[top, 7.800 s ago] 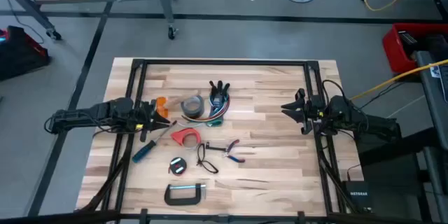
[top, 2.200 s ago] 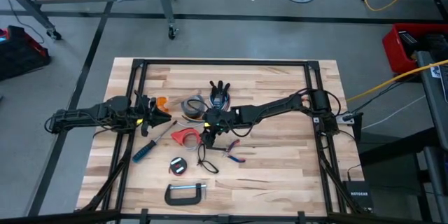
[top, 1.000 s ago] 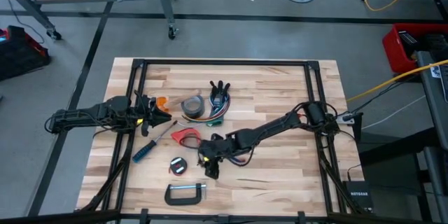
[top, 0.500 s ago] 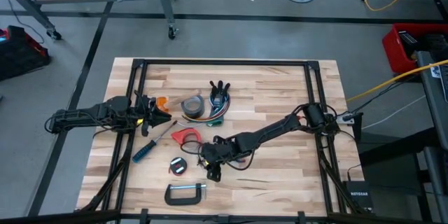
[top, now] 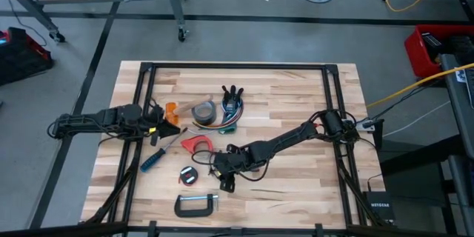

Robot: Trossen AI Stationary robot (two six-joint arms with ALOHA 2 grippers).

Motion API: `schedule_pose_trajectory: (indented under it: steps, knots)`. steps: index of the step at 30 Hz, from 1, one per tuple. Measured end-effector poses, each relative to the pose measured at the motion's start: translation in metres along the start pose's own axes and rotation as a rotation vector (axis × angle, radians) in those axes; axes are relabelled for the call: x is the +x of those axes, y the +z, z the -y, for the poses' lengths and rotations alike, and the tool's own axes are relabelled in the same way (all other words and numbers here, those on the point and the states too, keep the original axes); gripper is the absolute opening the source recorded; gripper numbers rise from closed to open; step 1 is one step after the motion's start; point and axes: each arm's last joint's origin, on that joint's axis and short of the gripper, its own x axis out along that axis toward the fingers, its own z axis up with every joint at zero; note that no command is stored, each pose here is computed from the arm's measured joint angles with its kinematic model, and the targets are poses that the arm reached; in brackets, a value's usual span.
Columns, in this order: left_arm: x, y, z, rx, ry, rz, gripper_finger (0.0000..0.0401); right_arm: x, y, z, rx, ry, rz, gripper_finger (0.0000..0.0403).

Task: Coil cords
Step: Put the safety goggles on the top center of the table

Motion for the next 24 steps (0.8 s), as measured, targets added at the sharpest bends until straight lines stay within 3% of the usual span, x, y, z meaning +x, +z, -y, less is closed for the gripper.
schedule_pose_trajectory:
  steps: [15, 24]
  knots:
    - [0.000, 0.000, -0.001, 0.021, 0.010, -0.003, 0.0072, -0.003, 0.012, -0.006, 0.030, 0.112, 0.010, 0.0229]
    - [0.000, 0.000, -0.001, 0.038, 0.022, 0.004, 0.0072, -0.005, 0.014, -0.010, 0.017, 0.102, 0.013, 0.0229]
